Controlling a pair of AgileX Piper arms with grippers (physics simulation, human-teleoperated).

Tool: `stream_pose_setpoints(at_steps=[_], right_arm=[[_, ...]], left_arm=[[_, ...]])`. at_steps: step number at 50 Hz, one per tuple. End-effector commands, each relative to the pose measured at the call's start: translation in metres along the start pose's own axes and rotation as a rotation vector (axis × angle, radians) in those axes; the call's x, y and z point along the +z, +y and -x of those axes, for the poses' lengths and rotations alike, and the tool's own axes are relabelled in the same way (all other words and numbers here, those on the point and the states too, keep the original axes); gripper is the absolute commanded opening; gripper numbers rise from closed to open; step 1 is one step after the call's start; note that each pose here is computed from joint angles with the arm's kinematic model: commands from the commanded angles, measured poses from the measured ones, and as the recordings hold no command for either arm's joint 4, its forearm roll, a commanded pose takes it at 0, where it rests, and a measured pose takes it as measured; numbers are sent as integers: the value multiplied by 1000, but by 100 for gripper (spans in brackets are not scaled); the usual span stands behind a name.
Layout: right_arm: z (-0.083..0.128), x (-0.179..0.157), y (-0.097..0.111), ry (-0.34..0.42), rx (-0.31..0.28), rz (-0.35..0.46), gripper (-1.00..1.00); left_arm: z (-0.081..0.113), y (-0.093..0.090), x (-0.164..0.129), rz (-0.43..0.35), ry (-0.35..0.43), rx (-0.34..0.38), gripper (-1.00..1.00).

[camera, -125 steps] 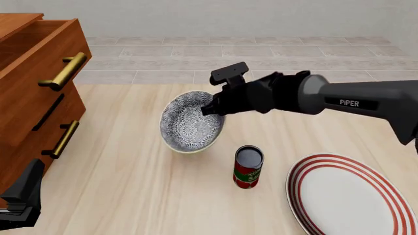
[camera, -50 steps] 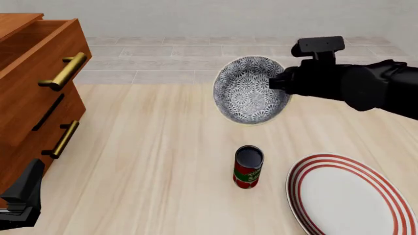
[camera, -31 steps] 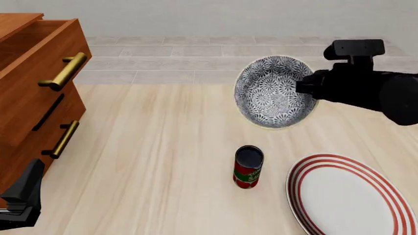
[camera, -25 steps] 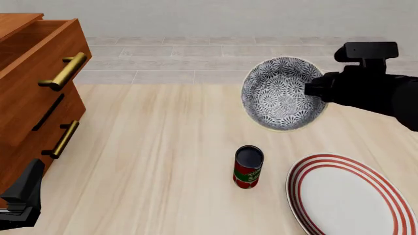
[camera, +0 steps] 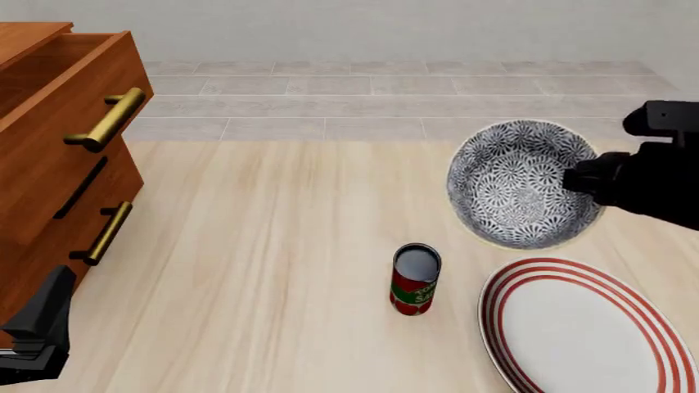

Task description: Put the bowl on the plate.

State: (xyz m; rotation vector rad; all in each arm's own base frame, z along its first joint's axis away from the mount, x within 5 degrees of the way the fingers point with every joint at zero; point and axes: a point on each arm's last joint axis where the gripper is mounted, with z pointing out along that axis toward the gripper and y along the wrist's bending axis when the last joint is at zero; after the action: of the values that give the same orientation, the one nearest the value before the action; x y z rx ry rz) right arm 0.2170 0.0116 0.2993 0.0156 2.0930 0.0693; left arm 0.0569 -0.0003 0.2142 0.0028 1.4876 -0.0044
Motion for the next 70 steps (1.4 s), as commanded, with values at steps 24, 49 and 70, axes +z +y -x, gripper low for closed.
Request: stream_pose_setpoints(at_steps=[24, 49, 70], right_arm=[[-33, -28, -22, 83, 66, -96, -100], [-51, -38, -35, 186, 39, -164, -100], [-84, -26, -38, 260, 70, -172, -100]], left_arm=[[0, 0, 0, -6, 3, -1, 100], [0, 0, 0, -6, 4, -1, 100], [0, 0, 0, -6, 3, -1, 100]])
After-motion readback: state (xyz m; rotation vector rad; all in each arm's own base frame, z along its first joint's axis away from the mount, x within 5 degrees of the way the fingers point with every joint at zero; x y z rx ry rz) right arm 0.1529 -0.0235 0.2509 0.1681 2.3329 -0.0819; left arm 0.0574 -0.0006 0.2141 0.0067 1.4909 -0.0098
